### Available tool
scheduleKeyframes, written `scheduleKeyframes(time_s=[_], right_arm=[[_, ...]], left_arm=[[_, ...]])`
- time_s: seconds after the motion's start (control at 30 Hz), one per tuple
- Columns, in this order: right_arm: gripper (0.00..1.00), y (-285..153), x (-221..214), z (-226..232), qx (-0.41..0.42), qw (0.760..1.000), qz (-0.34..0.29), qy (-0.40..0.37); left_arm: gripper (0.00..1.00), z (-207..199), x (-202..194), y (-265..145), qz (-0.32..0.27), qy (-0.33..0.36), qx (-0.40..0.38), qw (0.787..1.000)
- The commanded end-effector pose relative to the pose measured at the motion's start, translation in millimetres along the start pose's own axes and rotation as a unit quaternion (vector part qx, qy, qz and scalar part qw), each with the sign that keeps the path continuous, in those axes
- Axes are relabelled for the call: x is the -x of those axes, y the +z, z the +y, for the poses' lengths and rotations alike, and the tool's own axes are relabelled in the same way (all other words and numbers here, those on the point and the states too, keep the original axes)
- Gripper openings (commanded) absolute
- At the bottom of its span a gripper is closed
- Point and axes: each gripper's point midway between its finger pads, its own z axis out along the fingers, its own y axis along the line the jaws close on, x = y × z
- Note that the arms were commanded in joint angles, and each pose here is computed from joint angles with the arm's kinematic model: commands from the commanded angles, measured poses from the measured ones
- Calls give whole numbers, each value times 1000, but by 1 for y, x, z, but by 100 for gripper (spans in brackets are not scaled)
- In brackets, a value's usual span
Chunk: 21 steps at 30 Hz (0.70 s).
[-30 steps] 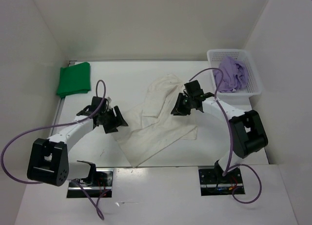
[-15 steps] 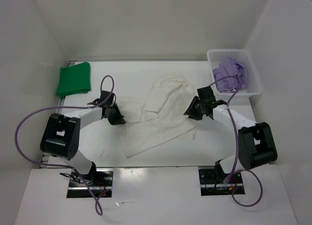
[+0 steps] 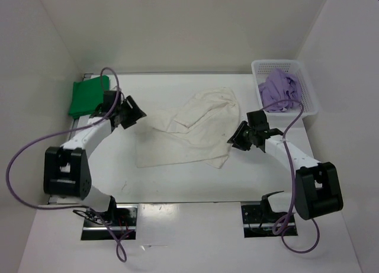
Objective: Fold and stack the t-shirts
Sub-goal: Flatten out the tshirt
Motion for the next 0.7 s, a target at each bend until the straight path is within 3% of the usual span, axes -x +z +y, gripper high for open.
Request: scheduleKeyframes(time_s=[0.0,0.07,0.17,0.23,0.27,0.43,0.67], right_arm=[[37,-11,5,12,31,999,-18,-3],[33,-12,3,14,37,999,-10,-3],[20,-14,3,13,34,999,-14,-3],[18,-17,8,13,34,999,-24,4],[18,-17,6,10,33,999,-23,5],[18,-15,1,17,52,999,-9,14],[20,-20,5,18,49,998,-21,13]], left_arm=[[64,32,-25,-36,4,-2,27,1000],[50,54,-57,-47,27,-13,46,998],[42,68,-83,-70,38,-36,58,997],[44,82,-107,-75,50,-75,71,993],[50,89,-121,-78,57,-106,74,990],[54,107,-165,-69,98,-170,78,978],[53,114,-171,-67,97,-176,85,976]])
